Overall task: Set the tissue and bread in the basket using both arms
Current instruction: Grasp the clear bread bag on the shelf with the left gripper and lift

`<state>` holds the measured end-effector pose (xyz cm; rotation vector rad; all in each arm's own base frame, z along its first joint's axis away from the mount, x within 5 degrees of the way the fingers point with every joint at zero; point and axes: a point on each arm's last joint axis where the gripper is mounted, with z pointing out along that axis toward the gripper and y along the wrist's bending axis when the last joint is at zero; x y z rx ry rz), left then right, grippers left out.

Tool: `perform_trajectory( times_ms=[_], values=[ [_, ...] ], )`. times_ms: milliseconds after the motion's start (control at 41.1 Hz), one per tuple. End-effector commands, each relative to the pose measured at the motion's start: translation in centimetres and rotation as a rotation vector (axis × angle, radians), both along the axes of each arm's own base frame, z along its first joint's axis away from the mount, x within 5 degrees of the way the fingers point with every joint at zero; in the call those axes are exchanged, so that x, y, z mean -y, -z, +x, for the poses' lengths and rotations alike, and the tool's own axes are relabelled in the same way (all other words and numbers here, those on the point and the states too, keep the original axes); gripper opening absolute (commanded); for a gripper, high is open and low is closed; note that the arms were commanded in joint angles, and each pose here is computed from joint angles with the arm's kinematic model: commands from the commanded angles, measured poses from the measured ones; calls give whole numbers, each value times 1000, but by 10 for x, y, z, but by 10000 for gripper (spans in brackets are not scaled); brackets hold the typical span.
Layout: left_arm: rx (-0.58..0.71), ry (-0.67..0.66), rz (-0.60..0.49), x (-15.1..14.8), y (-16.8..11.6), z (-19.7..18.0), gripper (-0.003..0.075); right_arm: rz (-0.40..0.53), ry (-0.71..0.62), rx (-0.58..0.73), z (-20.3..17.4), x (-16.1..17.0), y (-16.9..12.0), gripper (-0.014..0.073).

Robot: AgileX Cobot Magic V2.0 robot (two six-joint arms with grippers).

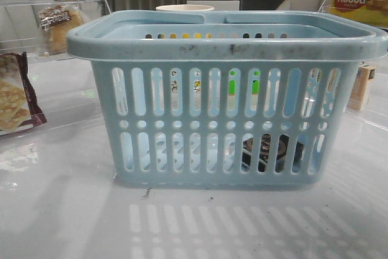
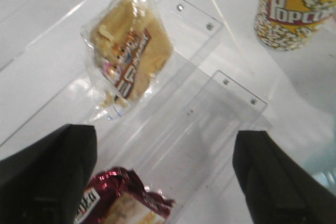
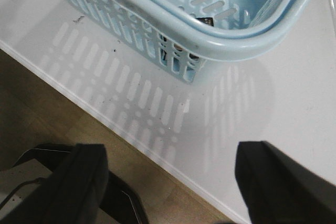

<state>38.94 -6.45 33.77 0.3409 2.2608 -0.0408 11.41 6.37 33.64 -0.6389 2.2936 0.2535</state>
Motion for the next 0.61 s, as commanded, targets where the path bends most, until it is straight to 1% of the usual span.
perform_trajectory(
  times_ms=[0, 170, 317, 390, 438, 536, 584],
  values=[
    [141, -25, -39, -4, -24, 21, 580, 29, -1, 80, 3, -1, -12, 602],
    [158, -45, -38, -8, -6, 59, 580, 28, -1, 79, 3, -1, -12, 602],
    [153, -51, -36, -8, 11, 76, 570, 28, -1, 78, 3, -1, -12, 602],
    [146, -51, -33, -7, 18, 80, 510, 28, -1, 78, 3, -1, -12, 602],
    [146, -51, -28, -8, 22, 82, 442, 29, -1, 79, 3, -1, -12, 602],
    [150, -51, -27, -8, 21, 82, 334, 28, -1, 78, 3, -1, -12, 602],
    [155, -50, -27, -8, 19, 82, 293, 28, -1, 78, 3, -1, -12, 602]
  ],
)
